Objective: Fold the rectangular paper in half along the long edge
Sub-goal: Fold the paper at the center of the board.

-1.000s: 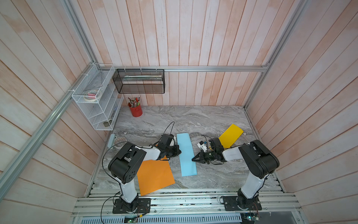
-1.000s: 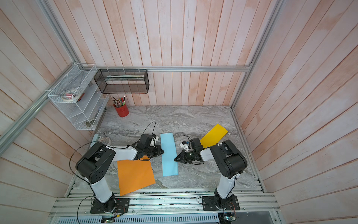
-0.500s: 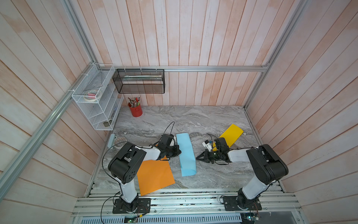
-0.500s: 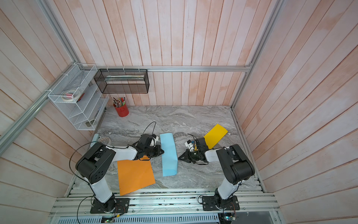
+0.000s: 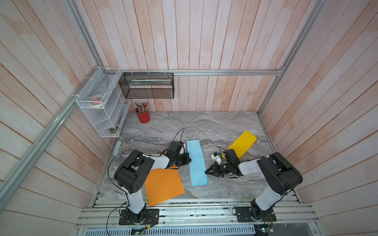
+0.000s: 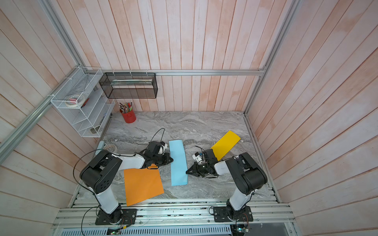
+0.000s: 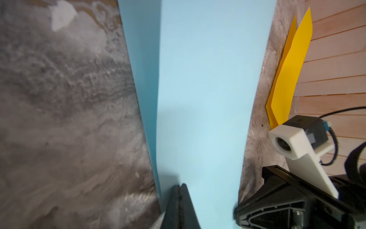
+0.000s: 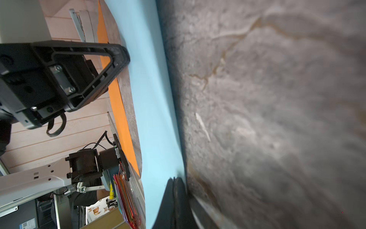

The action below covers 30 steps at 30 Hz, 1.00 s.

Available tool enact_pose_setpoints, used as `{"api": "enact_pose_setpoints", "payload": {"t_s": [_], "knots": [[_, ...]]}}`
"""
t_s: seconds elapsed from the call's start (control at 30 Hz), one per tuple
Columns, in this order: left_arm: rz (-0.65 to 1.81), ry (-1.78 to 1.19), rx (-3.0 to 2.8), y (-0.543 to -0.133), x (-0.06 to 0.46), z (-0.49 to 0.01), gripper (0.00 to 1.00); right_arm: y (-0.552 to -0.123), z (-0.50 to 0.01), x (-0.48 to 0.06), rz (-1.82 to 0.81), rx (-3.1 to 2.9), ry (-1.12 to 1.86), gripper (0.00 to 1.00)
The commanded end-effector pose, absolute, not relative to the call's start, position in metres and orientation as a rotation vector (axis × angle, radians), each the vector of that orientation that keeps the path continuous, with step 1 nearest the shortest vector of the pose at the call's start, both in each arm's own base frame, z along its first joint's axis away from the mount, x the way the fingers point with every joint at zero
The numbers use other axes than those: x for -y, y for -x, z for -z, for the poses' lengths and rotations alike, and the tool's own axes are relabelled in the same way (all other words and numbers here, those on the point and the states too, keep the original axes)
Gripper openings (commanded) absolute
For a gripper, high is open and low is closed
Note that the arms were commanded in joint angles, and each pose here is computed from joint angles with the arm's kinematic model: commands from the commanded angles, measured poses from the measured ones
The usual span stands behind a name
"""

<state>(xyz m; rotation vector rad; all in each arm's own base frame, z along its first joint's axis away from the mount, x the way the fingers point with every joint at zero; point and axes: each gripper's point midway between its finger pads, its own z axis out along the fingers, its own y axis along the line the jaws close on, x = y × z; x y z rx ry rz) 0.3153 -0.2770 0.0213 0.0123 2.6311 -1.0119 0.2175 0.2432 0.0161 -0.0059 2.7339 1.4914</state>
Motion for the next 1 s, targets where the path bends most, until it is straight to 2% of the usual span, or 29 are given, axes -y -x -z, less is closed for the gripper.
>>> {"api": "enact_pose_setpoints", "payload": {"t_s": [0.0, 0.17, 0.4, 0.63, 0.97], "knots": [[0.838, 0.048, -2.817, -0.283, 0.247, 0.021, 0.0, -0.202, 0.002, -0.218, -1.399, -2.814, -0.118, 0.0], [0.837, 0.048, -2.822, -0.282, 0.247, 0.022, 0.0, -0.208, -0.013, -0.209, -1.352, -2.797, -0.095, 0.0], [0.841, 0.051, -2.823, -0.282, 0.248, 0.023, 0.0, -0.226, -0.053, -0.253, -1.384, -2.717, 0.09, 0.0], [0.848, 0.046, -2.818, -0.284, 0.25, 0.021, 0.0, -0.209, -0.029, -0.254, -1.408, -2.77, 0.03, 0.0], [0.842, 0.043, -2.825, -0.283, 0.249, 0.023, 0.0, -0.169, 0.003, -0.214, -1.317, -2.89, -0.072, 0.0]]}}
